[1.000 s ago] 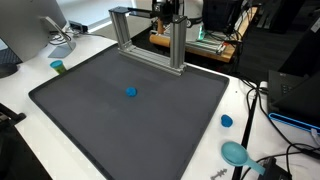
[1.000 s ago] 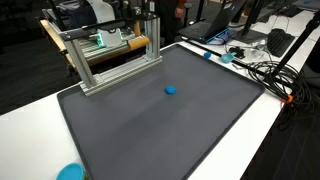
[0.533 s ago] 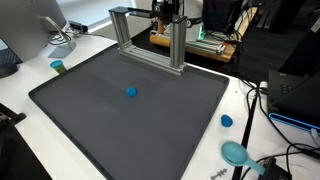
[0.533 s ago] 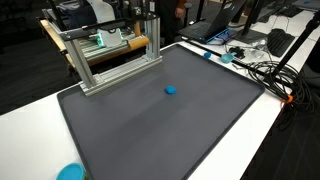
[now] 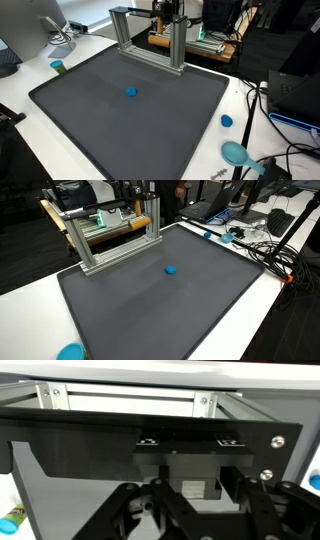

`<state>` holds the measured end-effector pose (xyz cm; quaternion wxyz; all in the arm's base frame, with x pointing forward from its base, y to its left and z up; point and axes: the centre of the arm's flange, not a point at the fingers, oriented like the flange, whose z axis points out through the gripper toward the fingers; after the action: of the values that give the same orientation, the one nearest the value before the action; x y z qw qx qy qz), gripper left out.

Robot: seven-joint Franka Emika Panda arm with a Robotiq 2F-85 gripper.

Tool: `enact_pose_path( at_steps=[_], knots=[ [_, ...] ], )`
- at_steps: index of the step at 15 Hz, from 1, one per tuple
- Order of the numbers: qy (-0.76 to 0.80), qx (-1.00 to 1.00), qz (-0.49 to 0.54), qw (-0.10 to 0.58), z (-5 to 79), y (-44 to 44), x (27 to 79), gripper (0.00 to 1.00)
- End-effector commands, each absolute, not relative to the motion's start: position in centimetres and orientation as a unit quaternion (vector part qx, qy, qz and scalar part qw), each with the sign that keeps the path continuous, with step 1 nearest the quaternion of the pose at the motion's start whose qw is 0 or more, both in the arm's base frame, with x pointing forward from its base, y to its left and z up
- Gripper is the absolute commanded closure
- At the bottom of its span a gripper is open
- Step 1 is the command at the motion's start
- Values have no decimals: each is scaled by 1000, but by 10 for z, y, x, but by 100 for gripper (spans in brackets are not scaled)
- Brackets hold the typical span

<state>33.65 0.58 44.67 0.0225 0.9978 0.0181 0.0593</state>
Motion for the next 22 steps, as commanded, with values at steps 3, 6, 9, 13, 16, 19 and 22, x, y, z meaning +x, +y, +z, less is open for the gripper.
enact_pose_path(
  at_steps=[3, 6, 9, 13, 16, 19, 22],
  knots=[
    [26, 999, 28, 4, 430, 18, 335, 79],
    [17, 999, 30, 10, 429, 21, 334, 79],
    [13, 999, 34, 19, 427, 24, 333, 79],
    [12, 999, 32, 28, 426, 27, 332, 27],
    [10, 999, 24, 34, 419, 34, 332, 32],
    [3, 999, 22, 34, 418, 32, 334, 59],
    [0, 999, 19, 27, 424, 26, 338, 77]
  ],
)
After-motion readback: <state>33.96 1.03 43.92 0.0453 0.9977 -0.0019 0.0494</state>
